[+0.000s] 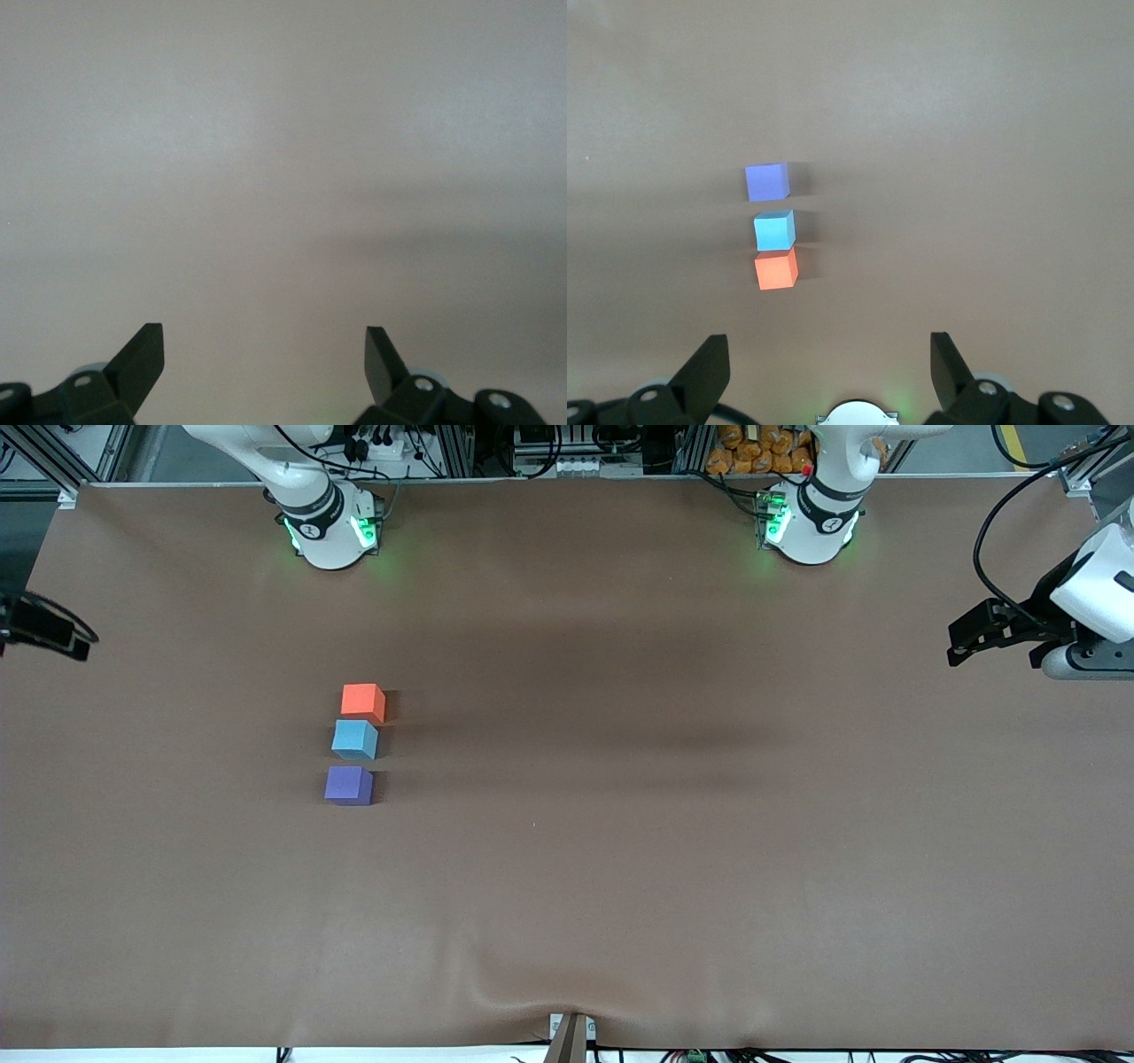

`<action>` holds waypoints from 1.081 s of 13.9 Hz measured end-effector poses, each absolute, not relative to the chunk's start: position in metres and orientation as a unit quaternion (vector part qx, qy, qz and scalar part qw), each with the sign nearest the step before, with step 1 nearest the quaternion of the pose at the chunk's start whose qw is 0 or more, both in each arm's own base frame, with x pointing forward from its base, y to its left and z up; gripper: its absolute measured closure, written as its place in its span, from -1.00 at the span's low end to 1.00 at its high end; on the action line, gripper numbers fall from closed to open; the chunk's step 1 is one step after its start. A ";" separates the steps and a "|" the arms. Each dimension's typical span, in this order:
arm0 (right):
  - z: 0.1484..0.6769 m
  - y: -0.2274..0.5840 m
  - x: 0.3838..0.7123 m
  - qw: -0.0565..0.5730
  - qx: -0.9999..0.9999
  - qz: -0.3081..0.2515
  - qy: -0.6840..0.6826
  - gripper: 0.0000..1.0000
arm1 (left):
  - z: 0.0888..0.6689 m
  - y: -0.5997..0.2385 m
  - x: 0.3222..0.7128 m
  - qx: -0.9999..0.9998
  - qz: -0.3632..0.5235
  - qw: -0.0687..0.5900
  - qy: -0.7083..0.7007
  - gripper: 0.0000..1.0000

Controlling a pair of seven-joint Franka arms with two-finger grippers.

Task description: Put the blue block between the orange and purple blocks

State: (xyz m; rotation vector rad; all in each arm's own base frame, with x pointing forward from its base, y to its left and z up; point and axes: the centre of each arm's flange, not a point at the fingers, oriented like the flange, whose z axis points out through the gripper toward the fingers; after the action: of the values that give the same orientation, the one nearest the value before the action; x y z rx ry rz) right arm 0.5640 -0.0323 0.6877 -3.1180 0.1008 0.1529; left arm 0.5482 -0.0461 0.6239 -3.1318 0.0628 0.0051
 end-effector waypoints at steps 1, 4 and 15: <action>0.690 -0.031 0.559 0.009 -0.998 0.044 0.031 -1.00 | 0.624 -0.046 0.548 -1.000 0.002 0.005 0.020 -1.00; 0.679 -0.031 0.544 0.010 -0.999 0.028 0.032 -1.00 | 0.624 -0.046 0.548 -1.000 0.002 0.005 0.020 -1.00; 0.669 -0.013 0.511 0.002 -1.000 0.021 0.014 -1.00 | 0.624 -0.045 0.548 -1.000 0.001 0.005 0.019 -1.00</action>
State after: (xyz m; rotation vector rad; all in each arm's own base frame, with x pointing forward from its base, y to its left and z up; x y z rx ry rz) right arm 0.5110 -0.0133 0.6687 -3.1367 0.0425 0.0672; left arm 0.5483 -0.0455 0.6242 -3.1320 0.0608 0.0040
